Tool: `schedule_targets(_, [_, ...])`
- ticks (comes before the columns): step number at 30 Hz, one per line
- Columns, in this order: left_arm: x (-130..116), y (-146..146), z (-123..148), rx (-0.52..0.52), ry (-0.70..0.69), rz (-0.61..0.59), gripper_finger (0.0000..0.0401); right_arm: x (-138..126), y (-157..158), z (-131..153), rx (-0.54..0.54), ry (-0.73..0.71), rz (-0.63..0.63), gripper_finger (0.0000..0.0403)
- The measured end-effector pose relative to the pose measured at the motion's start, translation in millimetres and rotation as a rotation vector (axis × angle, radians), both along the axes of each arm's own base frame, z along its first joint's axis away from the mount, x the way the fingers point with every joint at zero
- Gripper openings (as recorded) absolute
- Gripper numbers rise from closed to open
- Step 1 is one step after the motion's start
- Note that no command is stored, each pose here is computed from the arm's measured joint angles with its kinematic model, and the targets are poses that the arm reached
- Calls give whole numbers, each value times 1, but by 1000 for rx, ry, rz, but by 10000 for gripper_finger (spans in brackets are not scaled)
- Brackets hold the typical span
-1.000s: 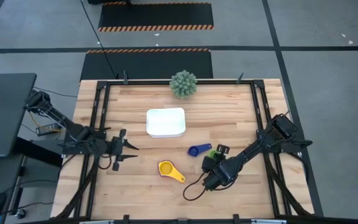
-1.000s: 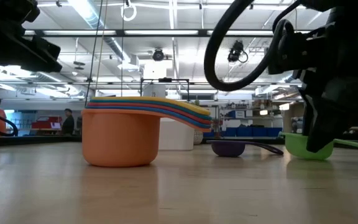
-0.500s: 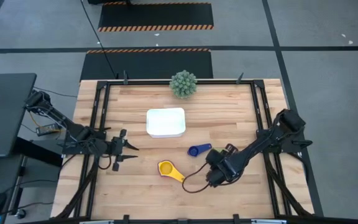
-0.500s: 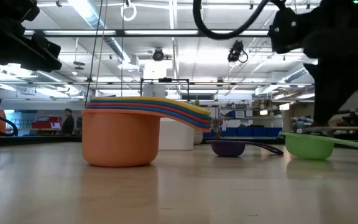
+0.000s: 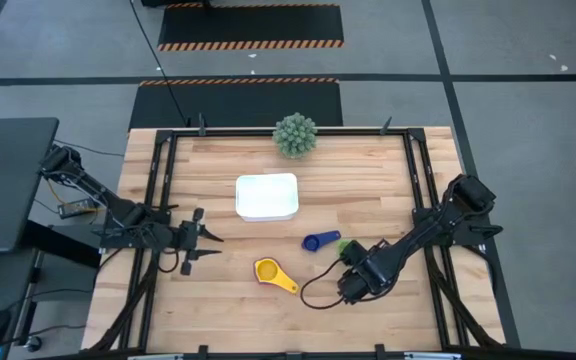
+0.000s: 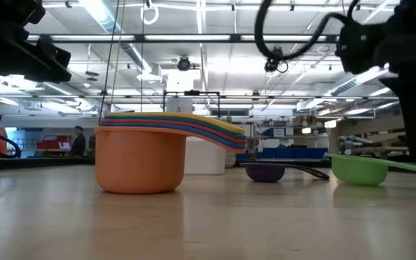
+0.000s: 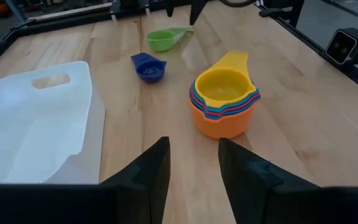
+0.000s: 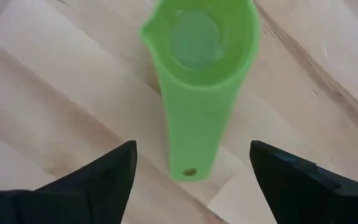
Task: Nest measuring cups in basket
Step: Stack the green measuring cup on the top of the yellow measuring cup
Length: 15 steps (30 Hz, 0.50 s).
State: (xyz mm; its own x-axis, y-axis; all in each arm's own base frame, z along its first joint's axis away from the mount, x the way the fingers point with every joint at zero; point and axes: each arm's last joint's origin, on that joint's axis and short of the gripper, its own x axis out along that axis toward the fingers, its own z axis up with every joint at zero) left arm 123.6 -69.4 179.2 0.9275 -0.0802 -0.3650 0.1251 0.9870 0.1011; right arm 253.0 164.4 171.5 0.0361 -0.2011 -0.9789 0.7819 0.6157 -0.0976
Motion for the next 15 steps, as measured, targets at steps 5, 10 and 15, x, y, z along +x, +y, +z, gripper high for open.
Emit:
schedule_targets(5, [0,0,0,-1,5,-8,144,-5,-5,-16,-1,-7,-3,308])
schedule_targets(10, [0,0,0,-2,5,-7,144,-6,-11,-24,-23,-11,3,284])
schedule_targets(15, [0,0,0,-4,4,-7,144,-4,-16,-35,3,-46,23,247])
